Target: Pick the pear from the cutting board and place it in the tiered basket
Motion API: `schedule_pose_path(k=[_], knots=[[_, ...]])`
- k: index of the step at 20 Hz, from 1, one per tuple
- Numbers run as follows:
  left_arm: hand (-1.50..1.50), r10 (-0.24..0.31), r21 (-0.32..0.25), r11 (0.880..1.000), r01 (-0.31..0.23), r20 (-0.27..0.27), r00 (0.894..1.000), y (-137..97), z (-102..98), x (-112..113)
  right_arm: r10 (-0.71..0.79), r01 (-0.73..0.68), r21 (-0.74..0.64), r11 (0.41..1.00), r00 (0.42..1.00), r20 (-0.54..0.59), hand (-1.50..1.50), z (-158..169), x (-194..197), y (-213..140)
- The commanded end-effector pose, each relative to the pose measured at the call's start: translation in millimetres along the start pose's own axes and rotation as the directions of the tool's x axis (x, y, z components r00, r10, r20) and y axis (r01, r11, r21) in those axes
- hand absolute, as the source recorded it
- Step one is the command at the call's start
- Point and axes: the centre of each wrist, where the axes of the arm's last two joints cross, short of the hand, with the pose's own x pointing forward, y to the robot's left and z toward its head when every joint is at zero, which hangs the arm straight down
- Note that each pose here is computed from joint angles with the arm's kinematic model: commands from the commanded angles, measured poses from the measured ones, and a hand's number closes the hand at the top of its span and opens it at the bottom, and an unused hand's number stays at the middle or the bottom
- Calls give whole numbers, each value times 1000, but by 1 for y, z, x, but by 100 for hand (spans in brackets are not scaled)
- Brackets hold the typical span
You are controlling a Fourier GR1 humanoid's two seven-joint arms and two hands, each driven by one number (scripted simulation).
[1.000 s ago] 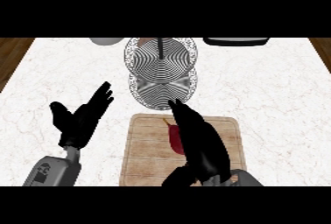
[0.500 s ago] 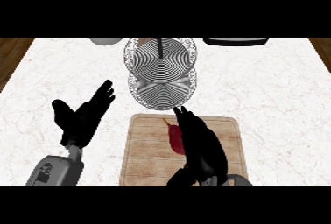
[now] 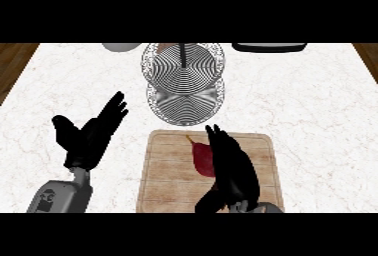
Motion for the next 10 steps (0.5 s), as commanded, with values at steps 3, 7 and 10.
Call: schedule_pose_path(k=[3,7,10], knots=[[0,5,-1,1000,-5,-2,1000,11,-15,-2,-39,39,1,999,999,5,-150,-1,0,0],[0,-4,-1,1000,4,3,1000,-22,-1,-9,-60,59,-20,998,998,-13,-150,-25,-16,10],[0,-18,-6,1000,18,-14,1000,-3,-7,12,-44,44,-11,999,999,-18,-150,-37,-8,14]])
